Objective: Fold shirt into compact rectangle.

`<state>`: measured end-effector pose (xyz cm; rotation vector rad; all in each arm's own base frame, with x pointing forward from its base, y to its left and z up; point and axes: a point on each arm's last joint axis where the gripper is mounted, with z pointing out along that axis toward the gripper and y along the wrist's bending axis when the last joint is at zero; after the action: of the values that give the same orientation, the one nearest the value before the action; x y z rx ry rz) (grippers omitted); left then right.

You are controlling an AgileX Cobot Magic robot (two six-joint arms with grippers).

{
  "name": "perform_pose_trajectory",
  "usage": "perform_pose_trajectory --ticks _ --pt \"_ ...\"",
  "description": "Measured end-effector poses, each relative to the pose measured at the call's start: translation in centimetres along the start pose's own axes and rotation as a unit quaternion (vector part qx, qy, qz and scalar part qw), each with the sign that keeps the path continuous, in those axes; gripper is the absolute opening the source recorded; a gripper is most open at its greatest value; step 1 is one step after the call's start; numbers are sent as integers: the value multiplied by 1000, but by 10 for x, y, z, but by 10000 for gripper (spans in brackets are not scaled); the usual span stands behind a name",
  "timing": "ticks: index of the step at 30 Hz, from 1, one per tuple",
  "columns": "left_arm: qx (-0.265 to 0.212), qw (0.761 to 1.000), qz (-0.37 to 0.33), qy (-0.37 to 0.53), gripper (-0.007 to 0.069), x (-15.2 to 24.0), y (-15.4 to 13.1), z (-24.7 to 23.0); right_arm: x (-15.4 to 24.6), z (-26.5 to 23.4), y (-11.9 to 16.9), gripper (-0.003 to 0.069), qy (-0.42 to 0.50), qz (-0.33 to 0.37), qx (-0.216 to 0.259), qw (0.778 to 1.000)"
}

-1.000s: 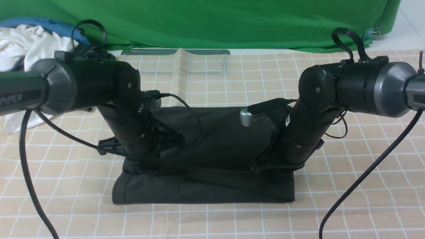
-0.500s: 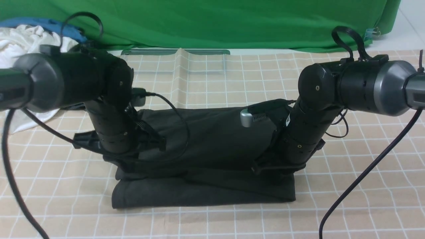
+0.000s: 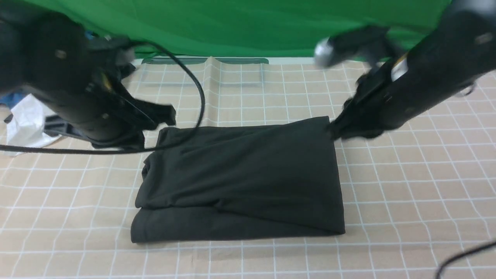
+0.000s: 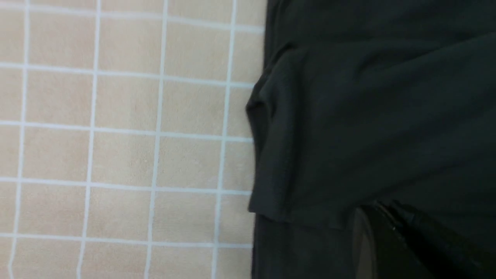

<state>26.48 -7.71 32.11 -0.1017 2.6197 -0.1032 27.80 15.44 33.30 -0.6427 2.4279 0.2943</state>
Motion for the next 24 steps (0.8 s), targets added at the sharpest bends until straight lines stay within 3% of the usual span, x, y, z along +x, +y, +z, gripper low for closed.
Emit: perform_pose_trajectory --ticks 7,12,13,14,16,17,21,22,24 --pt "49 992 -12 -117 13 22 16 -75 16 -131 4 43 -220 -37 40 974" --pt "90 977 -27 -193 13 67 36 -111 65 -196 5 43 -359 -53 72 929" --pt "104 971 -38 -213 13 84 42 -115 88 -215 7 43 -412 -60 78 906" --pt "110 967 -41 -224 13 93 45 -117 96 -217 7 43 -426 -61 79 899" --pt "127 957 -50 -255 13 117 54 -117 128 -231 9 43 -492 -68 84 864" --pt "130 955 -51 -262 13 121 56 -116 131 -229 9 43 -493 -69 84 863" --pt "162 931 -61 -320 13 157 68 -107 172 -234 11 43 -584 -79 86 803" --pt "176 921 -69 -340 13 173 72 -97 187 -234 12 43 -624 -84 86 772" --pt "188 911 -76 -358 13 186 76 -92 199 -235 13 43 -658 -91 89 742"
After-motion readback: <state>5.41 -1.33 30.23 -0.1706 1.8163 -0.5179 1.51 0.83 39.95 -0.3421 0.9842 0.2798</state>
